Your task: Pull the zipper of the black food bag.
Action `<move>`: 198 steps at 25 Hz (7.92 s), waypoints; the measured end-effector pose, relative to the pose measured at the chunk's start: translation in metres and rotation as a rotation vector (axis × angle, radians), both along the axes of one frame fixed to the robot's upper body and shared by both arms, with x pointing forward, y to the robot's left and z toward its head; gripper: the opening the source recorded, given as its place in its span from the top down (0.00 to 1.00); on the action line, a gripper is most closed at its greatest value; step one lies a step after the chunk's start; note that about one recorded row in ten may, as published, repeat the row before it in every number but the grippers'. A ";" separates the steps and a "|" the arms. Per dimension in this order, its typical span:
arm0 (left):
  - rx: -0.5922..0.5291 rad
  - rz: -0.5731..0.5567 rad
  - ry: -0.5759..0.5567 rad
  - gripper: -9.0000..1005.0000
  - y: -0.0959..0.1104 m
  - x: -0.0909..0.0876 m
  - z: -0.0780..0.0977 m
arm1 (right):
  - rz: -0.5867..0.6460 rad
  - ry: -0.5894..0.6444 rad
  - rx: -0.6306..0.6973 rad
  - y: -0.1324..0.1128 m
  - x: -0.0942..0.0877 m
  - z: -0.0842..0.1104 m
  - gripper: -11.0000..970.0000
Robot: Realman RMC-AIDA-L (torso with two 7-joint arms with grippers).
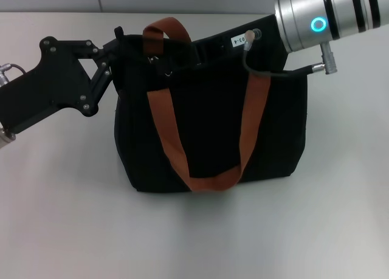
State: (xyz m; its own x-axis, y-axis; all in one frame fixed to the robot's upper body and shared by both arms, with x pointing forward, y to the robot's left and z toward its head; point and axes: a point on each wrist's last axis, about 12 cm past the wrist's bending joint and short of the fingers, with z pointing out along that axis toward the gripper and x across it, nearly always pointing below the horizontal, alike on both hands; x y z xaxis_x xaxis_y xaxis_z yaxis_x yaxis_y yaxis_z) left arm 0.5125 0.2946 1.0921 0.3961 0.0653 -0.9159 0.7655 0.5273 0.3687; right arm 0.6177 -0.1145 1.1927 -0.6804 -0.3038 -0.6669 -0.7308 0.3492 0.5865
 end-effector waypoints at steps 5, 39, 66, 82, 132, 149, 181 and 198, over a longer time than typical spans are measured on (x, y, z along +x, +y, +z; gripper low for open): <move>-0.005 0.005 -0.001 0.96 0.000 0.000 0.000 | -0.010 0.003 -0.021 -0.002 0.000 -0.002 0.99; 0.007 0.038 -0.007 0.97 0.000 0.010 0.003 | -0.177 -0.009 -0.149 -0.049 -0.010 -0.003 0.98; 0.002 0.047 -0.004 0.97 0.002 0.012 0.005 | -0.348 -0.015 -0.136 -0.109 -0.024 -0.002 0.98; 0.001 0.051 -0.004 0.97 0.003 0.012 0.005 | -0.333 -0.020 -0.046 -0.115 -0.027 0.005 0.98; -0.055 0.083 0.146 0.81 0.011 0.002 -0.007 | 0.218 -0.637 0.335 -0.145 -0.134 -0.108 0.14; 0.126 -0.138 0.455 0.19 0.051 0.004 0.052 | 0.189 -0.642 0.289 -0.144 -0.124 -0.109 0.14; 0.084 -0.401 0.564 0.17 -0.016 -0.063 -0.043 | 0.184 -0.518 0.292 -0.126 -0.141 -0.141 0.14; 0.082 -0.410 0.568 0.17 -0.018 -0.061 -0.042 | 0.188 -0.524 0.287 -0.123 -0.138 -0.140 0.14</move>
